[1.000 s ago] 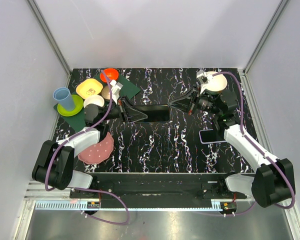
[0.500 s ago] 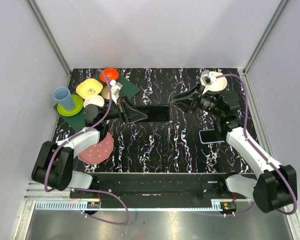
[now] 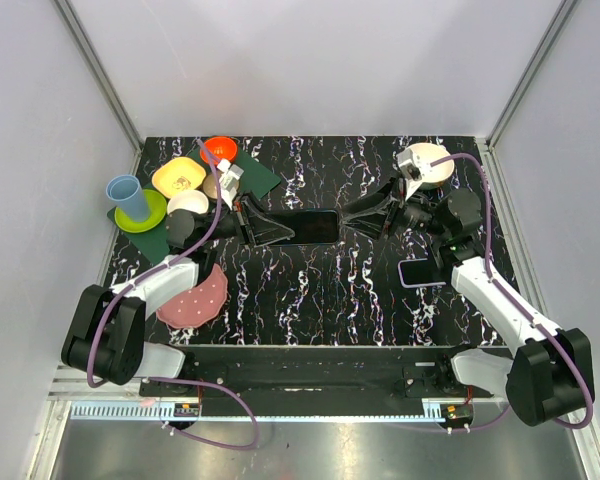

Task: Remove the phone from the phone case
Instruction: Remove the phone case from the phone.

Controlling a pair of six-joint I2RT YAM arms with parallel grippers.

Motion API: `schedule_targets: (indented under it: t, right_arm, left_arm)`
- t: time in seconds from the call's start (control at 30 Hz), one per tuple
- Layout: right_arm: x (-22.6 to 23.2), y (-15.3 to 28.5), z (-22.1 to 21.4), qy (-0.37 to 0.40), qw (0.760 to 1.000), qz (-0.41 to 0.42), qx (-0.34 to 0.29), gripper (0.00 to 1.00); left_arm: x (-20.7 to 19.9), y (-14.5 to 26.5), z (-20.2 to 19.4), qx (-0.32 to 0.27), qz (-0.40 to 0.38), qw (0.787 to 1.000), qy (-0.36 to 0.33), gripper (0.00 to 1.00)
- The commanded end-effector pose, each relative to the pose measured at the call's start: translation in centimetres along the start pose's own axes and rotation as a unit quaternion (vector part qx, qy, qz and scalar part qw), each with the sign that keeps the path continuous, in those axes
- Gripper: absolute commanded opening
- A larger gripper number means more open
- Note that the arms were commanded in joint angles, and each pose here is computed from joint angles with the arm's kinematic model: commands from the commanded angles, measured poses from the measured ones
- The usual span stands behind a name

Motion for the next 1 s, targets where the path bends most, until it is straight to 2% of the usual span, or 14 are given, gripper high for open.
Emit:
schedule_targets:
  t: [0.0, 0.33, 0.57, 0.83, 0.97]
  right_arm:
    - [0.6, 0.0, 1.7, 0.022, 0.999, 0.004, -0.024, 0.51]
    - [-0.8, -0.3, 1.3, 0.002, 0.999, -0.023, -0.033, 0.46]
    - [-0.9, -0.5, 1.2, -0.009, 0.999, -0.019, -0.032, 0.46]
    - [-0.7, -0.5, 1.2, -0.017, 0.999, -0.011, -0.035, 0.39]
    - [-0.5, -0.5, 1.3, -0.022, 0.999, -0.003, -0.035, 0.39]
  left_arm:
    - [-4.0, -0.2, 1.9, -0.035, -0.065, 0.984, -0.162, 0.00]
    - [-3.7, -0.3, 1.8, -0.035, -0.064, 0.985, -0.155, 0.00]
    - [-3.6, -0.4, 1.7, -0.035, -0.064, 0.985, -0.155, 0.00]
    - [-3.6, -0.5, 1.6, -0.032, -0.064, 0.985, -0.155, 0.00]
    - [-3.5, -0.5, 1.6, -0.032, -0.063, 0.986, -0.154, 0.00]
Point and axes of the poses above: each gripper's point midway between its finger pads, its own y axis back along the fingers, its own x axis along the line the jaws close on, z = x × y, the point moved 3 cm from there along y, back along the fingers, and after that the axes turned 8 degrees about y, right-handed, at the moved point
